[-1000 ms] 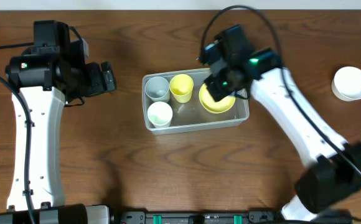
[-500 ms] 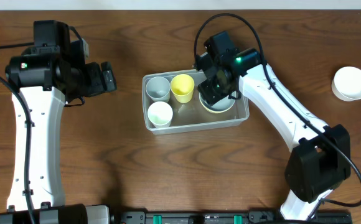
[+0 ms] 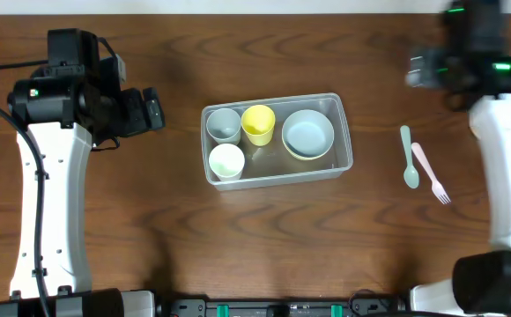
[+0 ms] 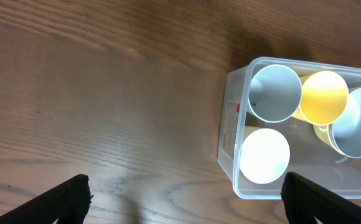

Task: Pack container
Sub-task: 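Place the white bowl onto the yellow bowl in the container, then grasp the second white bowl with the right gripper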

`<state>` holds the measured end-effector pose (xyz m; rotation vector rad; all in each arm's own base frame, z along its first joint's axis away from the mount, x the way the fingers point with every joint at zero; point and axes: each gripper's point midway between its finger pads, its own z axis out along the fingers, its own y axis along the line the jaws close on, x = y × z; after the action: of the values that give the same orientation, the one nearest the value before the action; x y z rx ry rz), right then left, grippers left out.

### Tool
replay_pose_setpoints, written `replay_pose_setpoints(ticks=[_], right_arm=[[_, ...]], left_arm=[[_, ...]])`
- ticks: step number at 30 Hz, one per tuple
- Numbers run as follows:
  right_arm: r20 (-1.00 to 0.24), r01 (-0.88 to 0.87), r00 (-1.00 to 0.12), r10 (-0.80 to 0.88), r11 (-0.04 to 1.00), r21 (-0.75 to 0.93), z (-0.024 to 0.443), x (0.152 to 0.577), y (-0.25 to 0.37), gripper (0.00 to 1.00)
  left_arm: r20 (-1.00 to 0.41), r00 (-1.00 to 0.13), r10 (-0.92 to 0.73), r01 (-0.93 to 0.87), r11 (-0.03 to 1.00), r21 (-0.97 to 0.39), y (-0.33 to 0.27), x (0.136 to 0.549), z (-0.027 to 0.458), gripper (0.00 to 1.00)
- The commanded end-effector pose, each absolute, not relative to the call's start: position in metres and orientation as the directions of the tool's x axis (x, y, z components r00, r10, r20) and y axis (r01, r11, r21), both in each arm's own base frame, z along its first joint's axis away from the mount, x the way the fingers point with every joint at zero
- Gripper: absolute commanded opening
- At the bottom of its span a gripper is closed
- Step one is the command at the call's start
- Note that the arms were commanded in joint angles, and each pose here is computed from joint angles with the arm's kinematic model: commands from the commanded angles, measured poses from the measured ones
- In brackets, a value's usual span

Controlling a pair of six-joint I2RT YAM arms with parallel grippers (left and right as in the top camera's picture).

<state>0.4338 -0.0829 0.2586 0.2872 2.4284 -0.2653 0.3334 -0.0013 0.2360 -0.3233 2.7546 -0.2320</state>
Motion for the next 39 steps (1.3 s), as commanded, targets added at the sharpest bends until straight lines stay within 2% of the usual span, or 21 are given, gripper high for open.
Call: replay_pose_setpoints(ticks=[1,7,15,22,27,30,33,37,39], right_arm=[[-0.6,0.354,-0.761,0.246,0.933,-0.067,0.232,0.432,-0.132,0.86],[-0.476,0.426,-0.798,0.369,0.905,-0.012,0.162,0.432,-0.182,0.85],[-0.321,0.438,-0.855,0.408,0.899,-0.025,0.072,0.436,-0.196,0.86],[-0.238,0.411,-0.889,0.392,0.911,-0.035,0.026,0.433,-0.197,0.87],[-0.215,0.409,-0.893,0.395,0.912,-0.022,0.018,0.431,-0.194,0.79],[-0.189,0.386,-0.905,0.38,0.922,0.003,0.017,0.427,-0.186,0.63],[-0.175,0.378,-0.911,0.374,0.926,0.008,0.016,0.424,-0.184,0.41],[-0.157,0.379,-0.913,0.375,0.925,0.009,0.015,0.42,-0.182,0.19],[-0.151,0.379,-0.914,0.375,0.926,0.009,0.015,0.419,-0.181,0.12]], left_arm=[[-0.33,-0.915,-0.233,-0.175,0.965,-0.196,-0.002,0.331,0.236,0.98],[-0.33,-0.915,-0.234,-0.176,0.965,-0.196,-0.002,0.331,0.236,0.98],[-0.32,-0.918,-0.234,-0.178,0.965,-0.194,-0.002,0.328,0.235,0.98],[-0.316,-0.92,-0.234,-0.179,0.965,-0.194,-0.003,0.327,0.235,0.98],[-0.316,-0.92,-0.234,-0.179,0.965,-0.194,-0.003,0.327,0.235,0.98],[-0.314,-0.92,-0.234,-0.179,0.964,-0.194,-0.003,0.327,0.235,0.98],[-0.311,-0.921,-0.234,-0.18,0.964,-0.193,-0.003,0.326,0.234,0.98],[-0.309,-0.922,-0.234,-0.18,0.964,-0.193,-0.003,0.325,0.234,0.98],[-0.309,-0.922,-0.234,-0.18,0.964,-0.193,-0.003,0.325,0.234,0.98]])
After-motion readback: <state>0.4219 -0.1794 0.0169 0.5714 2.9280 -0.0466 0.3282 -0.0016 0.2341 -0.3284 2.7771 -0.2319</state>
